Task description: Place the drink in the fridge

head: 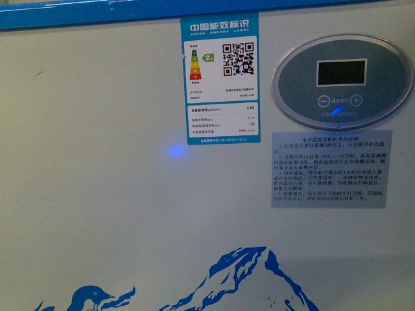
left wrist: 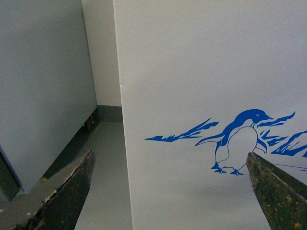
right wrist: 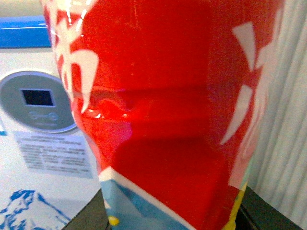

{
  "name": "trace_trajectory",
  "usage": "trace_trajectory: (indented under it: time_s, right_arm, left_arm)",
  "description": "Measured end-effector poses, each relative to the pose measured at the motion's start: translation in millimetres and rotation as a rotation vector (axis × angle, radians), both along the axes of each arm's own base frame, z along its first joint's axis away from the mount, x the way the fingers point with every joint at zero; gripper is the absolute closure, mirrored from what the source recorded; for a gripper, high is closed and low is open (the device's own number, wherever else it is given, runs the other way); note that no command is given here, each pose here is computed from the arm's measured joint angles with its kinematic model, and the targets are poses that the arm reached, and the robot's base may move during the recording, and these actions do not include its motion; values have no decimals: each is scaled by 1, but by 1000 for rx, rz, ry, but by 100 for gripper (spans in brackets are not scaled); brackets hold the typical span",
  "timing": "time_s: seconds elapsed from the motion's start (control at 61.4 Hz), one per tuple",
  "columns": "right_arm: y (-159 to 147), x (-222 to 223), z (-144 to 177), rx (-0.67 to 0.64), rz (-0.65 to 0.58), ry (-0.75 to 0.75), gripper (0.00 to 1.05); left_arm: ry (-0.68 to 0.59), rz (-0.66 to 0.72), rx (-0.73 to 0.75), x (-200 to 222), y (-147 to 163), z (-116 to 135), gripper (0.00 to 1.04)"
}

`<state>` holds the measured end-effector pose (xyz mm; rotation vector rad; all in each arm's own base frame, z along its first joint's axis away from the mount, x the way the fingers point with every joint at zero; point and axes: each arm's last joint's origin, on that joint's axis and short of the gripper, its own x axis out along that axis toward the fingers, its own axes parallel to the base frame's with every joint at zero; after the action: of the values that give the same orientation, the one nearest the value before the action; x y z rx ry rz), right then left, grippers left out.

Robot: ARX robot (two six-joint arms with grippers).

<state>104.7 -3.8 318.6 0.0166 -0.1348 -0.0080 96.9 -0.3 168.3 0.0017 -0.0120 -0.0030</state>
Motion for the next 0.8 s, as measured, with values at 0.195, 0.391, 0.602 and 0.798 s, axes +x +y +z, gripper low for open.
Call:
trace_trajectory:
  time_s: [0.195, 0.391, 0.602, 0.798]
  right_arm:
    - [2, 0, -1, 0, 13, 1, 65]
    - [2, -1, -2, 1, 8, -3, 65]
    - [2, -1, -2, 1, 10, -3, 65]
    - [2, -1, -2, 1, 9, -3, 65]
  left_arm:
    - [0, 0, 0, 0, 0, 0, 8]
    - [0, 0, 0, 0, 0, 0, 8]
    - [0, 0, 0, 0, 0, 0, 8]
    - [0, 1, 0, 0, 0, 0, 8]
